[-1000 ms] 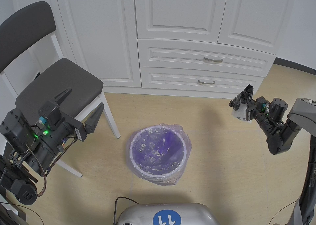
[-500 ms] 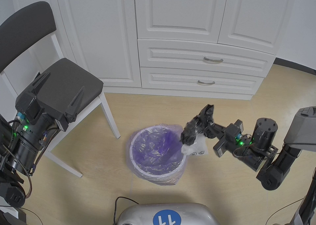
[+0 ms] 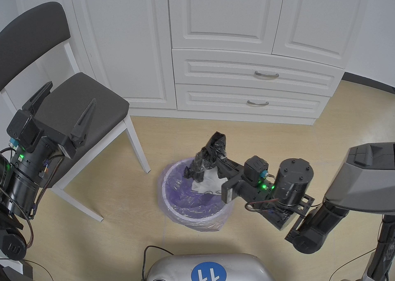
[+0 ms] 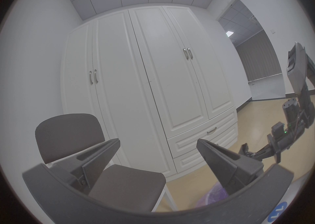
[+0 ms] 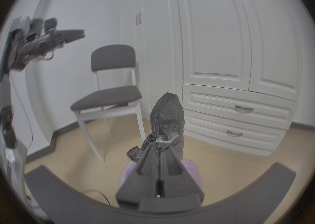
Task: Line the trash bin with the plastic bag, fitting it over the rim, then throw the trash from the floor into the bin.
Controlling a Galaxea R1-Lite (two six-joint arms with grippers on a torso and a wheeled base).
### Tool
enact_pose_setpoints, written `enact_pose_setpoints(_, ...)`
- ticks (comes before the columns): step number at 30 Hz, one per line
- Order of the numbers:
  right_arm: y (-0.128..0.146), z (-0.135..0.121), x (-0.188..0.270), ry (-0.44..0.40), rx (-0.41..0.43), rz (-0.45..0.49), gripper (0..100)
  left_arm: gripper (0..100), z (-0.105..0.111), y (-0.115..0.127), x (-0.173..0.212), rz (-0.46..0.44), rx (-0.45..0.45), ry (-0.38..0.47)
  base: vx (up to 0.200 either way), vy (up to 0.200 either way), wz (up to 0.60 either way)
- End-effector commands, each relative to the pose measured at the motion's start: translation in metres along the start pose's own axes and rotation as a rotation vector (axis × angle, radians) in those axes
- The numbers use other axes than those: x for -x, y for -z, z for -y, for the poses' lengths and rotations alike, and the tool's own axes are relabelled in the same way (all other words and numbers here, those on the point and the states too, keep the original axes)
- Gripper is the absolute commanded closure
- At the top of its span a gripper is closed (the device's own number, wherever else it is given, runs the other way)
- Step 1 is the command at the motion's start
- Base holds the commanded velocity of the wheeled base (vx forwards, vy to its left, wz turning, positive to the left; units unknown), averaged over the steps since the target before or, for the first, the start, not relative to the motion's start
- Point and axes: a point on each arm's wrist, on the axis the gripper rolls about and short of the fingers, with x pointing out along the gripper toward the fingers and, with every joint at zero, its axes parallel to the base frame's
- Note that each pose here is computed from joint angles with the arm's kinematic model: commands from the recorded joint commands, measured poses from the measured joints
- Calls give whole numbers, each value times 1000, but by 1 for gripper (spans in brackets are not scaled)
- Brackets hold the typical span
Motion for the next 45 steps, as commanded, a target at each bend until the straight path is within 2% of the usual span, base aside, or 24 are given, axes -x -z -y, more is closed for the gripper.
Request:
enact_pose_setpoints(1, 18, -36, -37, -16, -167, 49, 100, 0, -2, -3, 1, 11, 0, -9, 0, 0, 0)
enact_pose_setpoints(6, 28, -50, -51, -10, -250, 65, 100, 0, -2, -3, 1, 11, 0, -9, 0, 0, 0)
enact_pose_setpoints(11, 45, -50, -61, -2, -290, 49, 100, 0, -2, -3, 1, 11, 0, -9, 0, 0, 0)
enact_pose_setpoints(19, 65, -37, -76, 35, -290, 44, 100, 0, -2, -2, 1, 7, -2, -9, 0, 0, 0)
enact_pose_setpoints(23, 73, -18, -85, 78, -291, 55, 100, 0, -2, -2, 2, 7, -4, -9, 0, 0, 0)
enact_pose_setpoints(26, 77, -10, -89, 78, -290, 55, 100, 0, -2, -1, 2, 6, -3, -8, 0, 0, 0)
enact_pose_setpoints(34, 97, -11, -87, 69, -281, 5, 100, 0, -2, -2, 2, 11, -1, -4, 0, 0, 0)
enact_pose_setpoints(41, 103, -18, -73, 27, -274, -56, 100, 0, -2, -3, 4, 13, -2, -3, 0, 0, 0)
enact_pose_setpoints(45, 103, -20, -61, -24, -270, -96, 100, 0, -2, -3, 4, 12, -3, -3, 0, 0, 0)
